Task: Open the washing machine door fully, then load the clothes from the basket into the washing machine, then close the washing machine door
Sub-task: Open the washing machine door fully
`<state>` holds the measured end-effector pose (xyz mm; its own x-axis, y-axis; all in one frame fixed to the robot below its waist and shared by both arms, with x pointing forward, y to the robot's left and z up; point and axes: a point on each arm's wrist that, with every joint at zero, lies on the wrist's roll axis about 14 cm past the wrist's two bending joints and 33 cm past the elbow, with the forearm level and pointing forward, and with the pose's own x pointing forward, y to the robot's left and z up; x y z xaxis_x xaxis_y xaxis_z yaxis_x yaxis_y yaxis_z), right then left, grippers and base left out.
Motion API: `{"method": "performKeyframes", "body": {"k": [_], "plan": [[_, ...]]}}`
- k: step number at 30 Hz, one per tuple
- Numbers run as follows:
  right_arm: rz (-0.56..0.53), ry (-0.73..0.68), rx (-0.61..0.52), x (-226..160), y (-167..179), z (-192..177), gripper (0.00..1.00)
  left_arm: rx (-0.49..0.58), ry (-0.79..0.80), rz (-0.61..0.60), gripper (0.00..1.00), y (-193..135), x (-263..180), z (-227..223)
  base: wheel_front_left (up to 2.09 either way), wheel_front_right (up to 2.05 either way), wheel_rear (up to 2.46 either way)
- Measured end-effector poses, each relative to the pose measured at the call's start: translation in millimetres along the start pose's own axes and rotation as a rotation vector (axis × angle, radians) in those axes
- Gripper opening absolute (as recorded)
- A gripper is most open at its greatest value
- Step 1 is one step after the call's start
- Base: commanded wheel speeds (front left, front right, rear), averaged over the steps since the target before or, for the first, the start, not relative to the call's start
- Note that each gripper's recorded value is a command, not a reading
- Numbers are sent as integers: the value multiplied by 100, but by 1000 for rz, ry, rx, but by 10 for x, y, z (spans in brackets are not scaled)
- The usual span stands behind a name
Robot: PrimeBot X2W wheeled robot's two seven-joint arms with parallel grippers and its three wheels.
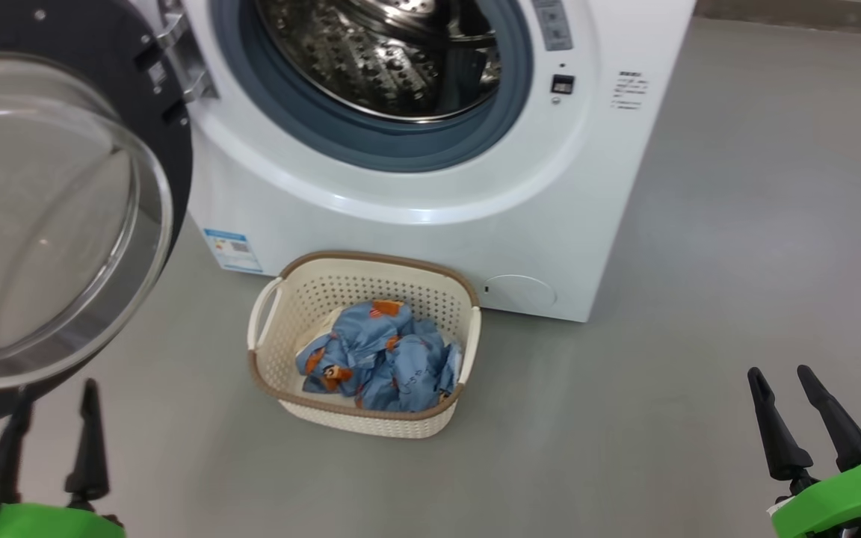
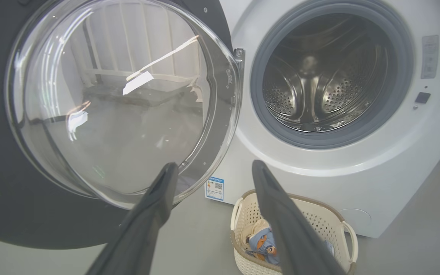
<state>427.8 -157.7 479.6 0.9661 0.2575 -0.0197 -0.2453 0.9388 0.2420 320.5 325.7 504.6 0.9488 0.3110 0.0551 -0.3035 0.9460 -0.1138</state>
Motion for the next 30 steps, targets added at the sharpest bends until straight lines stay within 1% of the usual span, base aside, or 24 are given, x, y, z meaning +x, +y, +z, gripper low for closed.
{"method": "performKeyframes", "body": {"k": [9, 17, 25, 30], "plan": [[-83, -15, -3, -251, -252, 60, 100, -53, 36, -169, 100, -581, 82, -134, 0, 0, 0], [-164, -41, -8, -463, -495, 150, 100, -73, 49, -268, 100, -911, 180, -176, 0, 0, 0], [-224, -64, -9, -655, -652, 220, 100, -88, 62, -358, 100, -1220, 230, -214, 0, 0, 0], [-253, -71, -8, -738, -725, 238, 100, -104, 70, -394, 100, -1355, 249, -236, 0, 0, 0]]}}
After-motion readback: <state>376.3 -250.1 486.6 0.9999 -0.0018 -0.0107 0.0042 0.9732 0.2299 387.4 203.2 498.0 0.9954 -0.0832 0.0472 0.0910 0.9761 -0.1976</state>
